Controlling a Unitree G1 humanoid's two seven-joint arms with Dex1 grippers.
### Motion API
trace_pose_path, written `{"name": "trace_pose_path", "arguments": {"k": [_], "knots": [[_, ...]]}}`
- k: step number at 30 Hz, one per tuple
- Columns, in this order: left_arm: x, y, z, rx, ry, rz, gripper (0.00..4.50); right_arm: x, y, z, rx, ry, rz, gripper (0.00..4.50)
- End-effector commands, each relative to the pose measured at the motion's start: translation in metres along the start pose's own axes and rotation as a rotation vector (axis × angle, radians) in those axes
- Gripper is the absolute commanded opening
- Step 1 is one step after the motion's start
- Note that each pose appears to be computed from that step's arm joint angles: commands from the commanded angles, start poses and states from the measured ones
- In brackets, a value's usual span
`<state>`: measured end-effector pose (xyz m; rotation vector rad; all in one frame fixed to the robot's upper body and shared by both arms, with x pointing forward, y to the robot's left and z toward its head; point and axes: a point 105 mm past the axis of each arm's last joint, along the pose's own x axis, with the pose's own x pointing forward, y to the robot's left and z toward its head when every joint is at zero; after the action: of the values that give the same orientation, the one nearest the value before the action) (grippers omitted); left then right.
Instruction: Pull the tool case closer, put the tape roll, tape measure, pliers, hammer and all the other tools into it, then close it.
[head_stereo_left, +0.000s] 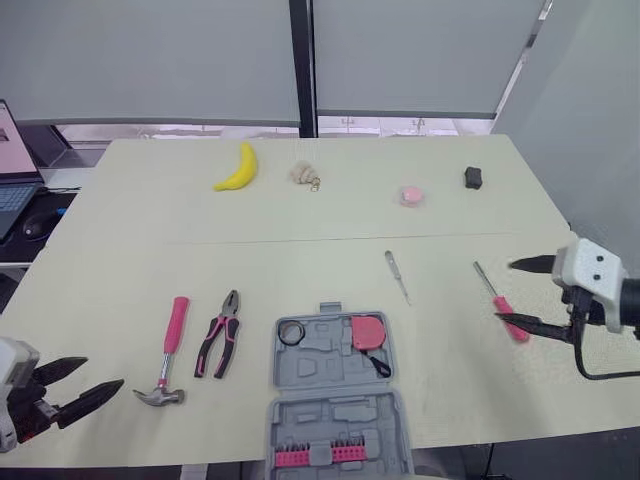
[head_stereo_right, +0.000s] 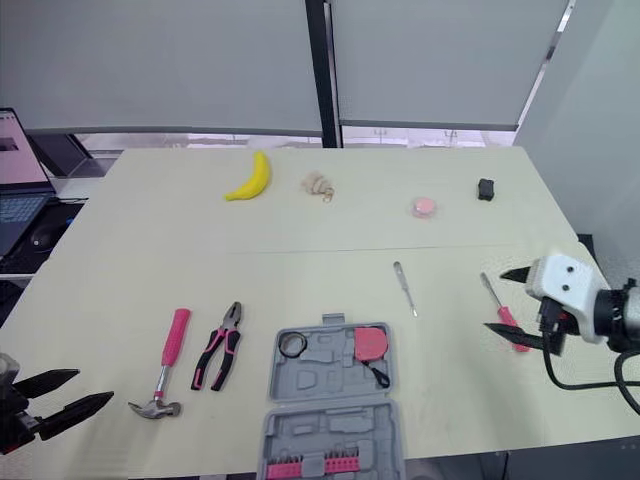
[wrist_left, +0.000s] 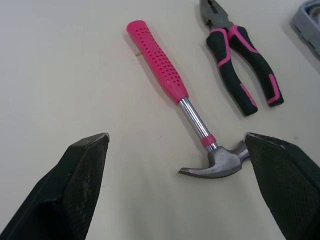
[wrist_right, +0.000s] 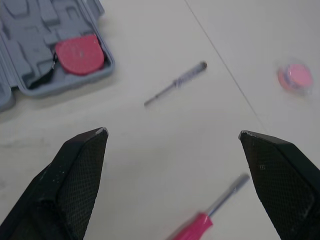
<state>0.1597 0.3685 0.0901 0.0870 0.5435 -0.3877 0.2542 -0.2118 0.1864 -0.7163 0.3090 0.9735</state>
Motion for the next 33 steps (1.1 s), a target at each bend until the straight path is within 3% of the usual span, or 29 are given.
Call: {"name": "trace_pose_path", "arguments": {"k": [1, 7, 13, 16, 23, 33], "knots": [[0.000, -0.013, 0.014, -0.025, -0.059, 0.021, 4.50, 0.016, 0.007, 0.032, -0.033, -0.106, 0.072, 4.48], [0.026, -0.052, 0.022, -0.063, -0.124, 0.041, 4.50, 0.039, 0.025, 0.065, -0.046, -0.228, 0.226, 4.48], [0.066, -0.078, 0.037, -0.104, -0.191, 0.126, 4.50, 0.050, 0.036, 0.074, -0.062, -0.262, 0.298, 4.48], [0.089, -0.091, 0.038, -0.134, -0.166, 0.159, 4.50, 0.053, 0.038, 0.073, -0.070, -0.256, 0.308, 4.48], [0.127, -0.084, 0.037, -0.158, -0.088, 0.315, 4.50, 0.056, 0.043, 0.071, -0.071, -0.242, 0.321, 4.48], [0.157, -0.079, 0.024, -0.161, 0.027, 0.341, 4.50, 0.059, 0.047, 0.073, -0.077, -0.240, 0.329, 4.48]]}}
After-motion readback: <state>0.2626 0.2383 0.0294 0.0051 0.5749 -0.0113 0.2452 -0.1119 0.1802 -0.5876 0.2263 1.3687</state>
